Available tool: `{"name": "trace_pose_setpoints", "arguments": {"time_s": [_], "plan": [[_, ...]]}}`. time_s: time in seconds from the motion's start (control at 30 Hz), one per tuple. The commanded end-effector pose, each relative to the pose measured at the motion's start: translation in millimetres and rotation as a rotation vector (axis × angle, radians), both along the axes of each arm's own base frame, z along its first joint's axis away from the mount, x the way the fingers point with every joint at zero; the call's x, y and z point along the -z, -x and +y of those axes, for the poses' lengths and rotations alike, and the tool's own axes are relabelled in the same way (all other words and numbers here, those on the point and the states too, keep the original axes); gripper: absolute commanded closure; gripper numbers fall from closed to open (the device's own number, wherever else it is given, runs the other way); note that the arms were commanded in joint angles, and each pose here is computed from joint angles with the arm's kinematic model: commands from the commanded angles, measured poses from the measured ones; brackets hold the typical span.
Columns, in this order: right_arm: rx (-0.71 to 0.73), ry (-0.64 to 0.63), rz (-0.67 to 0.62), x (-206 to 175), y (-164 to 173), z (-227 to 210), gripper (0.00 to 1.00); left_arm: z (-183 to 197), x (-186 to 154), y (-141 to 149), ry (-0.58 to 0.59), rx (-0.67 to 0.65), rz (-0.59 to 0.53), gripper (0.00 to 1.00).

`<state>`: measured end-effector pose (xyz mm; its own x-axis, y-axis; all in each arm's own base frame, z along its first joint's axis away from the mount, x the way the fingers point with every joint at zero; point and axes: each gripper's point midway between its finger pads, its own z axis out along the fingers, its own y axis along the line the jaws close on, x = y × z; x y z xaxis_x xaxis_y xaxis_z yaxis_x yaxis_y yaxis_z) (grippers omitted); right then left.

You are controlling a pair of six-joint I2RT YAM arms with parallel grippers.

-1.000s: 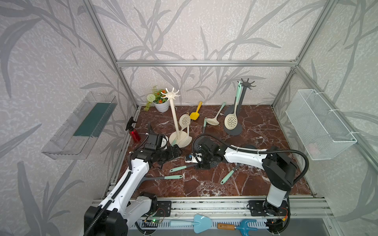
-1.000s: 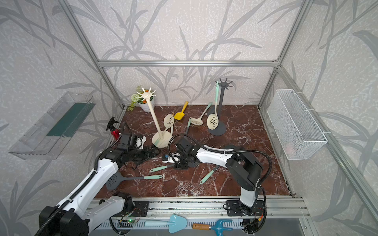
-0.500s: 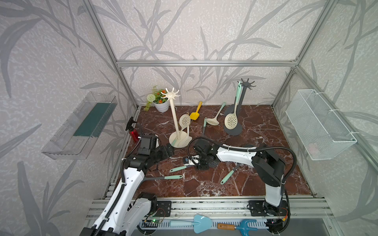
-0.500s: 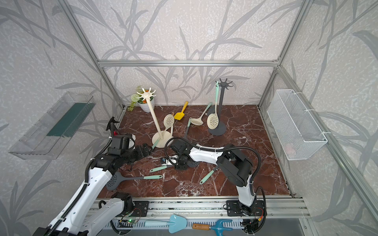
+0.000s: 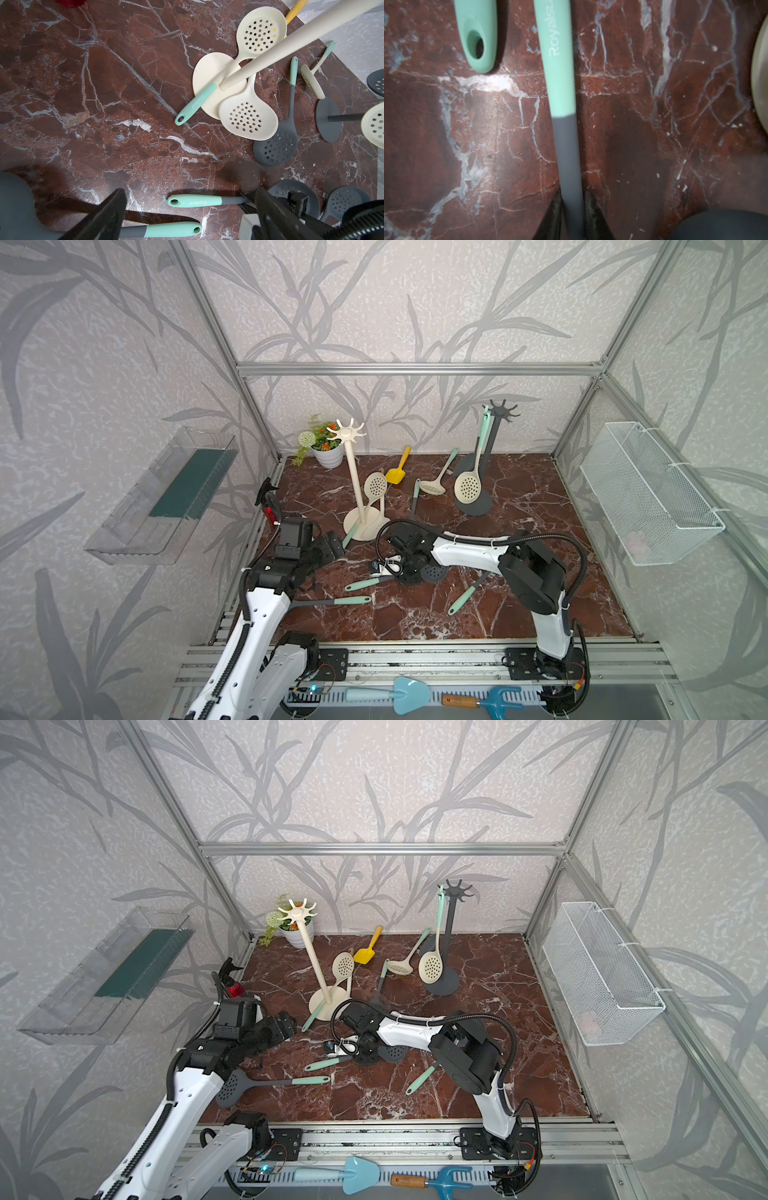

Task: Hang the skimmer on the kitchen utensil rack
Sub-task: Pick up the skimmer from the center of the board.

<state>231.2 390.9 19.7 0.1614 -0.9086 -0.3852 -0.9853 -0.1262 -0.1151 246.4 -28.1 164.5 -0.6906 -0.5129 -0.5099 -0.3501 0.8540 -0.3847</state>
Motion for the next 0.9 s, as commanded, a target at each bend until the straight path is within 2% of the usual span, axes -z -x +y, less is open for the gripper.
{"name": "trace_pose_setpoints", "arguments": {"time_s": [0.0,0.07,0.23,0.43,0.63,0.67,0.87], "plan": [[-0.008,0.056,0.018,7,7,-9,0.87,7,0,2,-0.012,-0.039,0.004,0.05],[-0.003,0.050,0.013,4,7,-9,0.93,6,1,2,-0.008,-0.035,0.008,0.06],[0.026,-0.002,-0.021,-8,6,-11,0.97,5,-3,1,-0.003,-0.024,-0.005,0.08],[0.085,-0.100,-0.082,-37,2,-13,0.99,-4,-20,1,0.035,0.018,-0.104,0.09],[0.207,-0.217,-0.166,-62,-8,-20,1.00,-24,-41,2,0.122,0.104,-0.218,0.08],[0.236,-0.263,-0.188,-77,-11,-21,1.00,-27,-45,3,0.142,0.114,-0.236,0.09],[0.419,-0.383,-0.201,-103,-22,-32,1.00,-53,-59,3,0.305,0.189,-0.311,0.12]]}}
